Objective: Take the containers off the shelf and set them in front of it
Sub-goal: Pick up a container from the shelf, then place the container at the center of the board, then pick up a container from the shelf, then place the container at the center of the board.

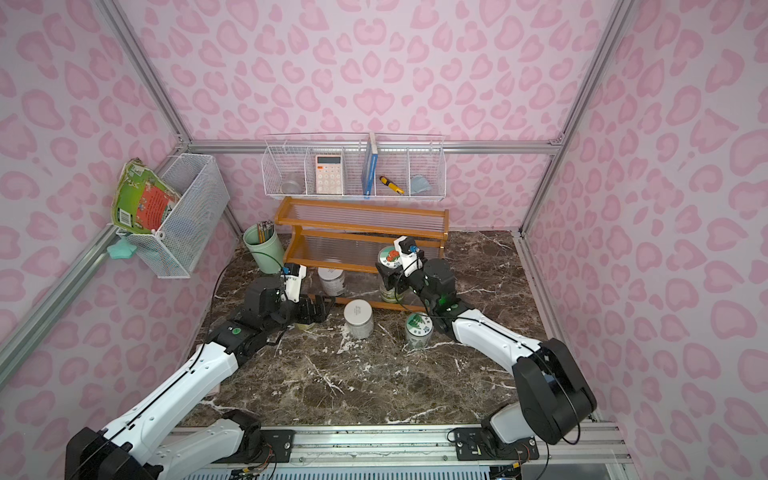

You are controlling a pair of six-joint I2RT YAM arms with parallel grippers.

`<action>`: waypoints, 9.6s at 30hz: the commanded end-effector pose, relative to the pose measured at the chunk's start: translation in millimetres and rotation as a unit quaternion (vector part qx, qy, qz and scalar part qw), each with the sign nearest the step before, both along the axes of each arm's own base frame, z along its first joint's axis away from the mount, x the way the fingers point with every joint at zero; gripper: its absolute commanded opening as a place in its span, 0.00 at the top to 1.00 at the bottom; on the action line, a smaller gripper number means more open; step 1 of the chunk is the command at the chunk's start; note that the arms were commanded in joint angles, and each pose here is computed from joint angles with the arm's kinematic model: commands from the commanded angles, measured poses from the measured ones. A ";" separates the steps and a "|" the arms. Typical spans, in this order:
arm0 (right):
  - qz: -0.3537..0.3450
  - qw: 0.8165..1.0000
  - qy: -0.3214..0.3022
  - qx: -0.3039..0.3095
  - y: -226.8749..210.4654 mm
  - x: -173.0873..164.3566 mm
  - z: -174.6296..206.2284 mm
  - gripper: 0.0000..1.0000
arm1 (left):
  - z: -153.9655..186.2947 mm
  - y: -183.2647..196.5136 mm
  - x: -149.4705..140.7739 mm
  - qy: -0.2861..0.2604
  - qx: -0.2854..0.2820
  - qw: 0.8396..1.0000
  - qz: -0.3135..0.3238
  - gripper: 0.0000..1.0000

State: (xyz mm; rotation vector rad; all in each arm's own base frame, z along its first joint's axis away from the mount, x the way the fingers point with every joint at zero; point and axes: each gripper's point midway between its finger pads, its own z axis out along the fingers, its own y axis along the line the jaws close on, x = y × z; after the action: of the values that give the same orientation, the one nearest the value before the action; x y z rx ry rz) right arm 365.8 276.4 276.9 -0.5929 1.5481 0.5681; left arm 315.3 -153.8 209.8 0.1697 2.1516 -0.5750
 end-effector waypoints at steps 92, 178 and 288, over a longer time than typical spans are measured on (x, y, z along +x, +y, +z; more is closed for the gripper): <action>-0.045 0.989 0.136 -0.027 -74.0 -168.7 -187.4 0.03 | -7.4 15.2 -8.7 -0.003 0.011 0.999 0.031 0.01; -0.168 0.965 0.188 -0.070 14.8 56.3 -154.5 0.01 | -20.1 29.8 -39.4 0.130 -0.003 0.991 0.042 0.01; 0.199 0.971 0.077 -0.111 98.7 -195.5 -137.4 0.37 | -11.1 44.9 -51.7 0.116 -0.001 0.991 0.073 0.01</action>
State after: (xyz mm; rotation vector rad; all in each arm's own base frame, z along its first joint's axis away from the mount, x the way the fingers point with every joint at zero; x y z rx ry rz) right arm 168.7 363.0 119.1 -1.0824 1.7515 0.6947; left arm 266.0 -112.5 201.0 -0.0475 2.3529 -0.5520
